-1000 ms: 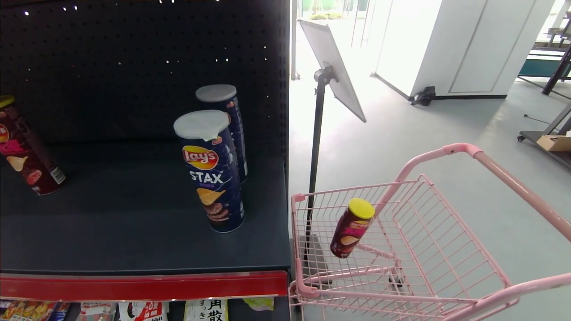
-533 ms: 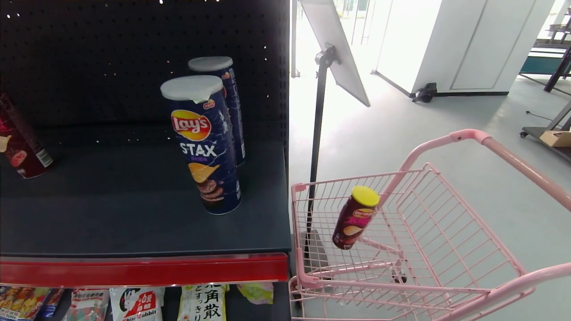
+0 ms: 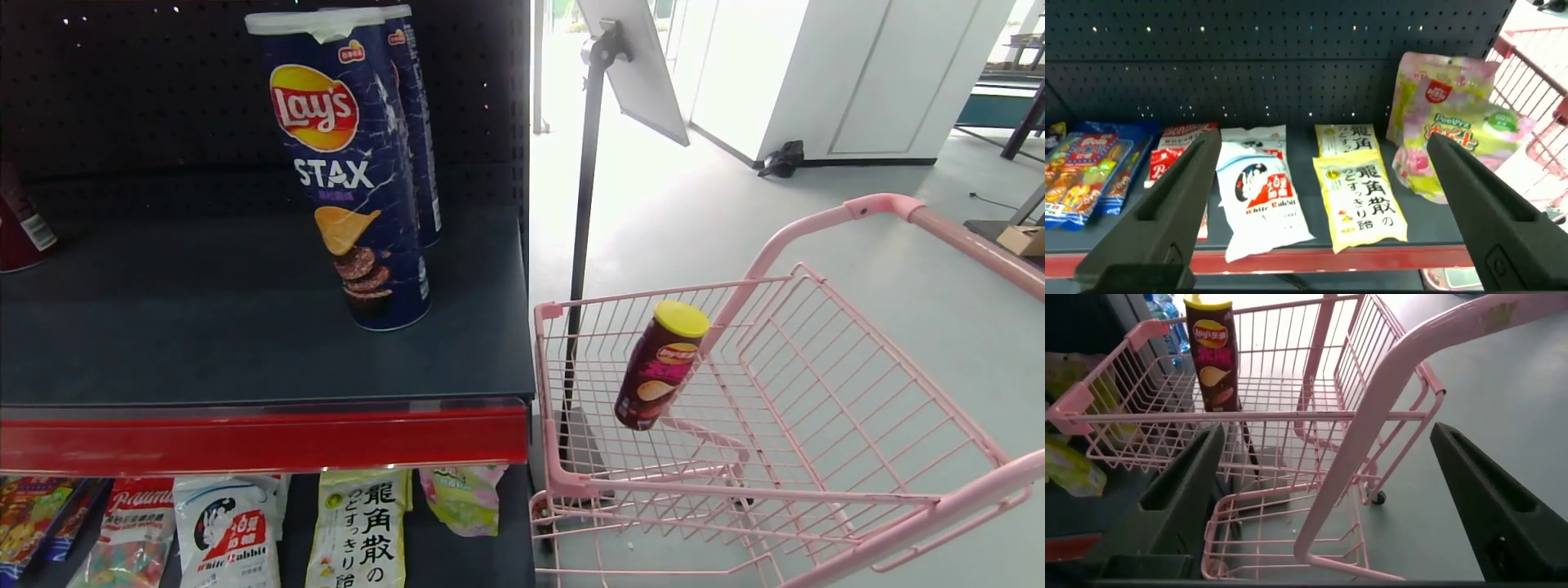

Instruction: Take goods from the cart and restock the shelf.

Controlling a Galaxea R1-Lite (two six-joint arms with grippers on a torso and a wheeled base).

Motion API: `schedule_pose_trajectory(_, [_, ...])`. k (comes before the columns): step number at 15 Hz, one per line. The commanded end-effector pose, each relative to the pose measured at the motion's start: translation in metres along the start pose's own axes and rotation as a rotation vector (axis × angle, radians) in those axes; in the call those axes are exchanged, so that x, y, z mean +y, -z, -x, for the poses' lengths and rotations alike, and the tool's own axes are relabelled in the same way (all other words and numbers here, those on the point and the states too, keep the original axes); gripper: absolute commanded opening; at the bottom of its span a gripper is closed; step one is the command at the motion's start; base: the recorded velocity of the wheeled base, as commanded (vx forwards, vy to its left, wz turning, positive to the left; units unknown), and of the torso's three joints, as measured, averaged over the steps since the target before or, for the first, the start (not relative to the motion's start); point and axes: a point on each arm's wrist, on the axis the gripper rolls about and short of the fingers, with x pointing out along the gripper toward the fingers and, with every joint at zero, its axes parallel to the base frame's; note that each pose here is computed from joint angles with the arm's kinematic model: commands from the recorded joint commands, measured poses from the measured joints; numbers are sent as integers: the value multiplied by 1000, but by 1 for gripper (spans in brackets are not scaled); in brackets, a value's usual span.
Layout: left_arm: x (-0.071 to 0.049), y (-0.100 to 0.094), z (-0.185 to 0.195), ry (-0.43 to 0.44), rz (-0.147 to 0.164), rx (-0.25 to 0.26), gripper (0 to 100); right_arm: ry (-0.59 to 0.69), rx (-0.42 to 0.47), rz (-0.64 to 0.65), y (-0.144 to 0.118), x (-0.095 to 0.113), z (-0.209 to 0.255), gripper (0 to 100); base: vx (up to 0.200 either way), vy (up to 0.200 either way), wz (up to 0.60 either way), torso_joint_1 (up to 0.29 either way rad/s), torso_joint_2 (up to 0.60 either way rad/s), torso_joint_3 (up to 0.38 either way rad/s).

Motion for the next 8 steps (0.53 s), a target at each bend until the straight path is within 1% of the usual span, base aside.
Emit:
schedule_pose_trajectory(1, [0, 0, 0, 0, 0, 0, 100, -1, 1, 0, 0, 0, 0, 100, 0, 0, 0, -66, 203, 129])
schedule_pose_trajectory(4, [0, 0, 0, 0, 0, 0, 100, -10, 7, 7, 0, 0, 0, 100, 0, 0, 0, -21, 62, 39])
schedule_pose_trajectory(6, [0, 0, 0, 0, 0, 0, 100, -59, -5, 10, -1, 1, 0, 100, 0, 0, 0, 0, 0, 0])
schedule_pose_trajectory(7, [0, 0, 0, 0, 0, 0, 100, -88, -77, 6, -29, 1, 4, 100, 0, 0, 0, 0, 0, 0])
schedule_pose_trajectory(8, [0, 0, 0, 0, 0, 0, 100, -152, -54, 5, -88, 2, -7, 100, 0, 0, 0, 0, 0, 0])
